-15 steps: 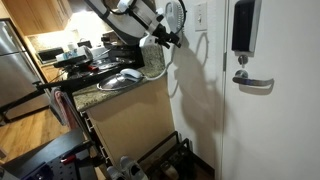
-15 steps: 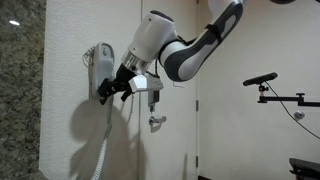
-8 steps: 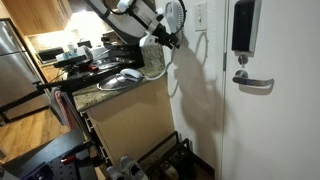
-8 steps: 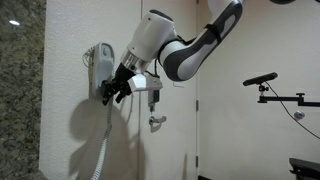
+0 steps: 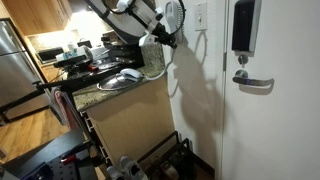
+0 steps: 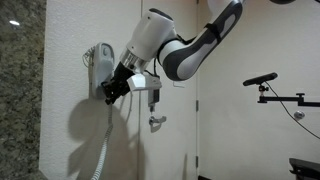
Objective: Untangle and straighten the telephone cable.
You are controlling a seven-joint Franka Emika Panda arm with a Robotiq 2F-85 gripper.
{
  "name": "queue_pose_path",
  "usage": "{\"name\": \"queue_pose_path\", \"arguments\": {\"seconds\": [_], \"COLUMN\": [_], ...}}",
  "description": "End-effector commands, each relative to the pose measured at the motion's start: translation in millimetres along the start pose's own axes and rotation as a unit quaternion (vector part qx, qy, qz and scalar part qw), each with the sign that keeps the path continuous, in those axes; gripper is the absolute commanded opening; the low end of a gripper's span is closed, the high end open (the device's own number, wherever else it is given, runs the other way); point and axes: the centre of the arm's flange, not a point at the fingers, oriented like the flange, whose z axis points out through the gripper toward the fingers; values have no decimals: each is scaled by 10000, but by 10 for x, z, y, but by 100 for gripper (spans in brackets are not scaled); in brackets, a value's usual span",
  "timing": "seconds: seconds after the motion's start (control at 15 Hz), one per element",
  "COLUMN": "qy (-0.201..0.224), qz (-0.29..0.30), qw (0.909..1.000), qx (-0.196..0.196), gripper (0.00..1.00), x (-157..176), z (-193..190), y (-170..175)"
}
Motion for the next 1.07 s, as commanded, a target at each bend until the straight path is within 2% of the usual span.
{"name": "queue_pose_path", "arguments": {"seconds": [0.0, 0.2, 0.47, 0.67, 0.93, 1.0], "qy": [239, 477, 707, 599, 397, 436], "qz": [-199, -338, -213, 17, 287, 116], "qw": [9995, 9983, 9970, 9969, 9944, 9962], "qx": [-27, -61, -231, -513, -934, -742], "gripper": [4, 4, 4, 4, 4, 4], "x": [98, 180, 351, 386, 275, 351], "z": [-191, -426, -659, -639, -566, -438], "y": [-85, -188, -160, -1, 206, 124]}}
